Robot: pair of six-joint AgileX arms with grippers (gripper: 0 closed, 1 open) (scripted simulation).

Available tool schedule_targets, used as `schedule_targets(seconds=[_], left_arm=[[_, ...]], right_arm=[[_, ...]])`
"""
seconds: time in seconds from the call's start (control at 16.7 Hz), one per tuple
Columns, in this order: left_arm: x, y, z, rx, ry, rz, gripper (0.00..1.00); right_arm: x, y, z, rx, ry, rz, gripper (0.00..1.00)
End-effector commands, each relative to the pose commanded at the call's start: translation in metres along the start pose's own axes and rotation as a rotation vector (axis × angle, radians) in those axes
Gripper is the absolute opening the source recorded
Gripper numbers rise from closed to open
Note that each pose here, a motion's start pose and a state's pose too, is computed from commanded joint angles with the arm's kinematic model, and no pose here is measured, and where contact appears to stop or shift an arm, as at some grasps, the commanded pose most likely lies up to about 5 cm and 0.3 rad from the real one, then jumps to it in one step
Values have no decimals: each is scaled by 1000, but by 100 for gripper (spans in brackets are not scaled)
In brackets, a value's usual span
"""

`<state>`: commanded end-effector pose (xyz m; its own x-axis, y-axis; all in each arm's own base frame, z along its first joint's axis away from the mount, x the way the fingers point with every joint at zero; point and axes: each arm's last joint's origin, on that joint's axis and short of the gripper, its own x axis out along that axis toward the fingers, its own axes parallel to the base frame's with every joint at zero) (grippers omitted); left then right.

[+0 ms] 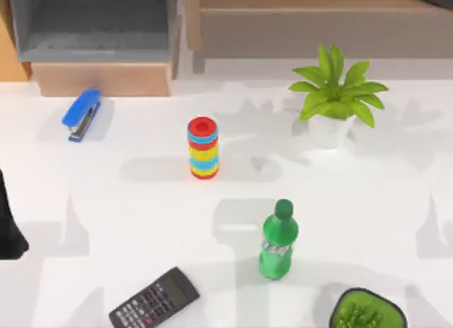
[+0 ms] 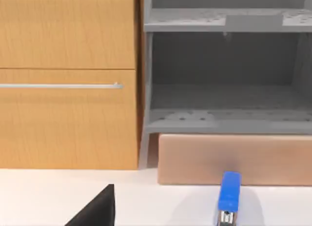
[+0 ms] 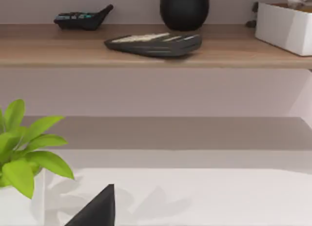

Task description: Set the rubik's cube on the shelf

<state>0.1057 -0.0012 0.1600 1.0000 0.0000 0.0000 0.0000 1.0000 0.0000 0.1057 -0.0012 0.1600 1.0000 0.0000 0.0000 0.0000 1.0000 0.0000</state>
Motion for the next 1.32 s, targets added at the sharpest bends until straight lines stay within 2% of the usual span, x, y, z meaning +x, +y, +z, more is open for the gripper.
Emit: schedule_targets(seconds=[0.3, 0.48, 0.66, 0.84, 1.02, 1.2, 1.32], left_arm=[[2, 1, 8, 39, 2, -1, 100], [10, 3, 26, 135, 4, -4, 100], [29, 8, 51, 278, 4, -7, 100], [62, 18, 76, 457, 1, -10, 100], [109, 34, 91, 658, -3, -12, 100], [164, 59, 89, 870, -8, -13, 100], [201, 79, 76, 1009, -10, -13, 100]], right_arm=[[0, 0, 0, 0, 0, 0, 100], [0, 0, 0, 0, 0, 0, 100], [0, 0, 0, 0, 0, 0, 100], [0, 0, 0, 0, 0, 0, 100], [0, 0, 0, 0, 0, 0, 100], [0, 0, 0, 0, 0, 0, 100], [0, 0, 0, 0, 0, 0, 100]])
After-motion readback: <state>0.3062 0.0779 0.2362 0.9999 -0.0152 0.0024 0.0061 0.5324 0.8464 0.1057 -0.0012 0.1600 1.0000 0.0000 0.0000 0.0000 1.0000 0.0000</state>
